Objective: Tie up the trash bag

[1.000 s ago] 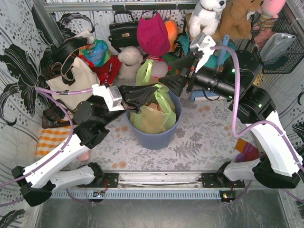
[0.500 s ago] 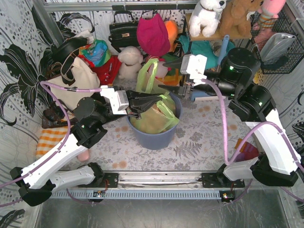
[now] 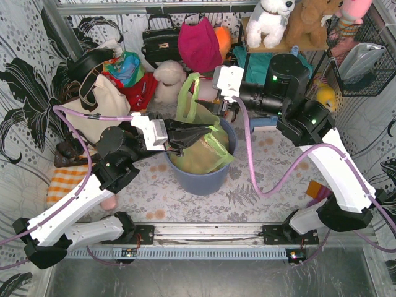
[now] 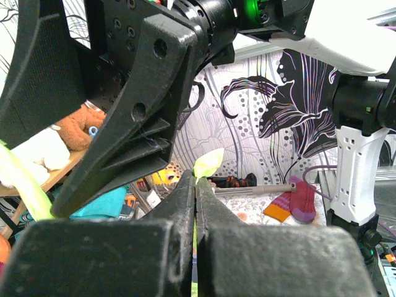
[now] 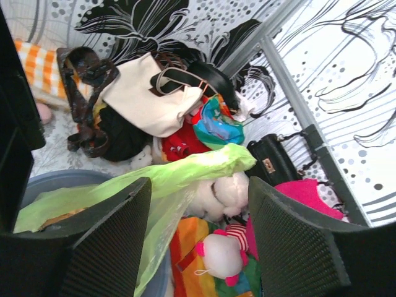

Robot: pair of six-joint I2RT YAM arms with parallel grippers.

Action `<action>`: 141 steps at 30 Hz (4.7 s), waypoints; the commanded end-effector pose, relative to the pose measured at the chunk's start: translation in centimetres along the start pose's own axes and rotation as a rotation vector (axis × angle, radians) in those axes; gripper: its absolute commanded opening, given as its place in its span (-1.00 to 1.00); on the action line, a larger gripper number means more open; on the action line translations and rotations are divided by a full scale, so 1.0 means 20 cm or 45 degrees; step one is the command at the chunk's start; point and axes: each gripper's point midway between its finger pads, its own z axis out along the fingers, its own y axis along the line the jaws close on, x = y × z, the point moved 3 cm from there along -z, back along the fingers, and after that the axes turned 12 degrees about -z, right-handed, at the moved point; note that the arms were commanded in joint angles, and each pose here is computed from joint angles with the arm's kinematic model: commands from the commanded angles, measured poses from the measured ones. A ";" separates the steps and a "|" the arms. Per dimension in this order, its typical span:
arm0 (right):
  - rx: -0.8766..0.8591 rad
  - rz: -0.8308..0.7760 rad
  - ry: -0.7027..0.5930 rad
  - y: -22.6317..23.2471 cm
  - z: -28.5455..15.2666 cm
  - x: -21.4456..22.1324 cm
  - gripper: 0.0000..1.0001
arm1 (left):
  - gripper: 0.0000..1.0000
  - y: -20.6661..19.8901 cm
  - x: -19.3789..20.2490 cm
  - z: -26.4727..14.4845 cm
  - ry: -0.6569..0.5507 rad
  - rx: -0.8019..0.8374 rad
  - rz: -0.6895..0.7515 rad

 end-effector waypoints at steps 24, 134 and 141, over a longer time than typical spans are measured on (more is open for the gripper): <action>0.174 -0.208 -0.084 -0.12 -0.03 -0.08 0.46 | -0.97 -0.02 -0.08 -0.01 -0.076 0.017 0.035; 0.562 1.284 -0.238 -0.09 -0.10 -0.10 -1.00 | -0.96 0.27 -0.23 -0.13 -0.436 -0.529 0.125; 0.454 1.415 -0.217 0.10 -0.15 -0.06 -1.00 | -0.96 0.28 -0.23 -0.13 -0.439 -0.531 0.126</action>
